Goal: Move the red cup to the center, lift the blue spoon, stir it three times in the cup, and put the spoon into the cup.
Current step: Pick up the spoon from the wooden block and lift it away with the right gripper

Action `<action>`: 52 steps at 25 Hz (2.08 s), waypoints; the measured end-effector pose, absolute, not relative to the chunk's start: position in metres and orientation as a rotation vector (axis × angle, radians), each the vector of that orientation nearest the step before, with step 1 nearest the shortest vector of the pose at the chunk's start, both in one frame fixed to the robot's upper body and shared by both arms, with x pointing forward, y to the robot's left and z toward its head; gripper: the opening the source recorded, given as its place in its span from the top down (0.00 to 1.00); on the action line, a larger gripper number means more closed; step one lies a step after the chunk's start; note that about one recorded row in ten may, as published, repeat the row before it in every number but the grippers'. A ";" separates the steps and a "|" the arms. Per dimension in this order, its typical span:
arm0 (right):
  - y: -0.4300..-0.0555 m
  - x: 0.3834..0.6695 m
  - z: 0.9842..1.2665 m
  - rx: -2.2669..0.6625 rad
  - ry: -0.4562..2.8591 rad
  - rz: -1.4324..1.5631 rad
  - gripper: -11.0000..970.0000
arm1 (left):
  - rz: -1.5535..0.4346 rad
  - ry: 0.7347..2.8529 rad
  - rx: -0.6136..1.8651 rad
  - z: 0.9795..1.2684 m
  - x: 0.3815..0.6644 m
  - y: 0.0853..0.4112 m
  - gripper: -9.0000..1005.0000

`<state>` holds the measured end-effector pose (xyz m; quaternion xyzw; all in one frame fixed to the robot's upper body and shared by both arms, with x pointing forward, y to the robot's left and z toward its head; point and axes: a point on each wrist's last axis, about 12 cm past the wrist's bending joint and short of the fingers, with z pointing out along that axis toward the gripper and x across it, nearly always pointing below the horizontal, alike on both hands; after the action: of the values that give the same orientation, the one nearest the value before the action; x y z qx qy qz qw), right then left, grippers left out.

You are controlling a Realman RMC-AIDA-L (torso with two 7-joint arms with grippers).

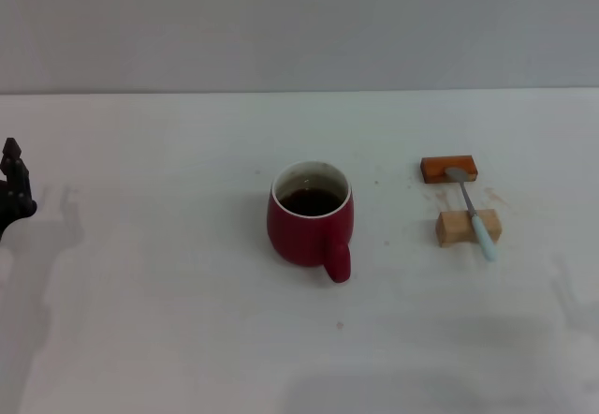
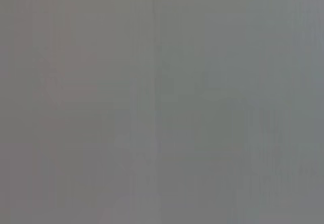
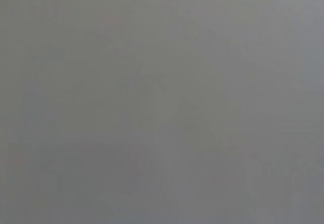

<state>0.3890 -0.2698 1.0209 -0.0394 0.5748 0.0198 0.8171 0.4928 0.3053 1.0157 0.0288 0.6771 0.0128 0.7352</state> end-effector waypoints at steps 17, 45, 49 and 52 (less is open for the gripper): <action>-0.240 0.427 0.994 -0.167 1.509 0.137 0.25 | 0.060 1.502 0.024 1.012 0.487 0.319 0.41; -0.226 0.437 0.979 -0.174 1.672 0.228 0.25 | 0.072 1.509 0.022 1.010 0.482 0.322 0.15; -0.223 0.443 0.978 -0.181 1.694 0.231 0.25 | 0.073 1.508 0.021 1.010 0.482 0.322 0.15; -0.223 0.447 0.977 -0.177 1.704 0.229 0.25 | 0.074 1.509 0.020 1.009 0.481 0.323 0.15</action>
<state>0.4470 -0.2229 0.9773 -0.0778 0.7499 0.1007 0.6492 0.4809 0.3228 1.0092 0.0091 0.6847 0.0336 0.7280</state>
